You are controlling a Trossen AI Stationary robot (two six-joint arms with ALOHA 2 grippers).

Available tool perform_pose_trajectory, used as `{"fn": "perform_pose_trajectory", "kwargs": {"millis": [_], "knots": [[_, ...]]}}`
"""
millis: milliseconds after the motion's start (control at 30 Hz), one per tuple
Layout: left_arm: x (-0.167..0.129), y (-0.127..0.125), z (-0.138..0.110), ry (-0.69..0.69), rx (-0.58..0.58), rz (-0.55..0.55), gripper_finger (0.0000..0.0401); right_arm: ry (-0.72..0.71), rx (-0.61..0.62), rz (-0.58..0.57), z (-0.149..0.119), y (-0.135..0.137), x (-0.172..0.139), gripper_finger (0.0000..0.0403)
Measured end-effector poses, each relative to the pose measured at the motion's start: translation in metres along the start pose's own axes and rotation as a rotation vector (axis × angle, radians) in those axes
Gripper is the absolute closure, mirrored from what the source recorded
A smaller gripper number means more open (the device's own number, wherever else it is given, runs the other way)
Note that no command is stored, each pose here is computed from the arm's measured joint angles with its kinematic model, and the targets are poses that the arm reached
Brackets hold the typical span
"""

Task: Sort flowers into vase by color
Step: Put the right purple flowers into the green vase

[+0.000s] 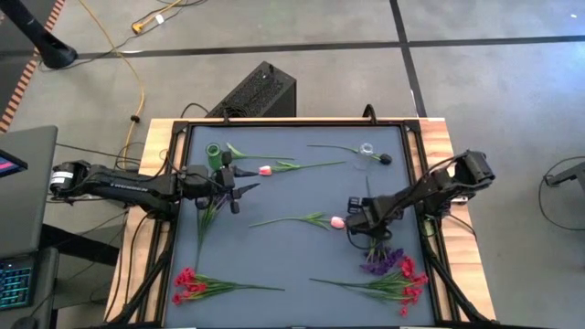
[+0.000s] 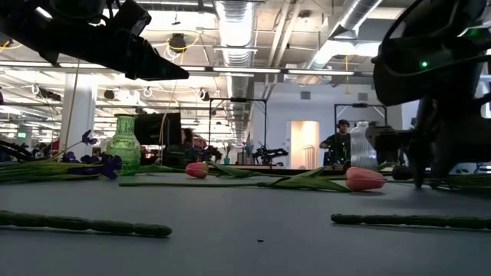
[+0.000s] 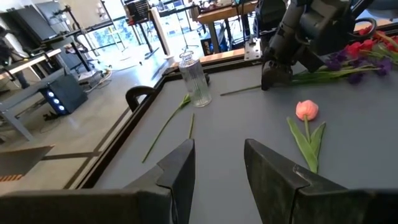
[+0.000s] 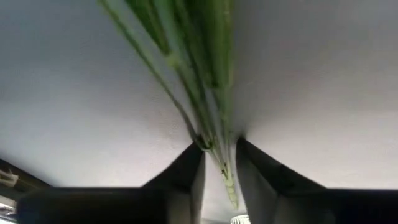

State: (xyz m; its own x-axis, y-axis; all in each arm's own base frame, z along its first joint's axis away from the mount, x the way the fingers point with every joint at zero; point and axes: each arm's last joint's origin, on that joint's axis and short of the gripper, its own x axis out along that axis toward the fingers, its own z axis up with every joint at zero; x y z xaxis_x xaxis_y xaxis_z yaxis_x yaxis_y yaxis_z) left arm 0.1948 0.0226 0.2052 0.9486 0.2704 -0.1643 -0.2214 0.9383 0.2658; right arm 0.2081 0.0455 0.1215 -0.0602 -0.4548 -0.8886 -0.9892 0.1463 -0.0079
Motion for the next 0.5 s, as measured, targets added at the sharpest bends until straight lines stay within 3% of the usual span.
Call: {"fn": "perform_pose_trajectory", "kwargs": {"millis": [200, 300, 500], "knots": [[0.000, 0.000, 0.000, -0.001, 0.014, 0.001, 0.0273, 0.019, -0.034, -0.020, 0.006, 0.004, -0.003, 0.0384], [0.000, 0.000, 0.000, -0.001, 0.016, 0.001, 0.0273, 0.033, -0.002, -0.040, 0.006, 0.001, -0.006, 0.0381], [0.000, 0.000, 0.001, -0.008, 0.015, 0.004, 0.0273, 0.023, 0.037, -0.209, -0.005, -0.015, -0.040, 0.0383]]}}
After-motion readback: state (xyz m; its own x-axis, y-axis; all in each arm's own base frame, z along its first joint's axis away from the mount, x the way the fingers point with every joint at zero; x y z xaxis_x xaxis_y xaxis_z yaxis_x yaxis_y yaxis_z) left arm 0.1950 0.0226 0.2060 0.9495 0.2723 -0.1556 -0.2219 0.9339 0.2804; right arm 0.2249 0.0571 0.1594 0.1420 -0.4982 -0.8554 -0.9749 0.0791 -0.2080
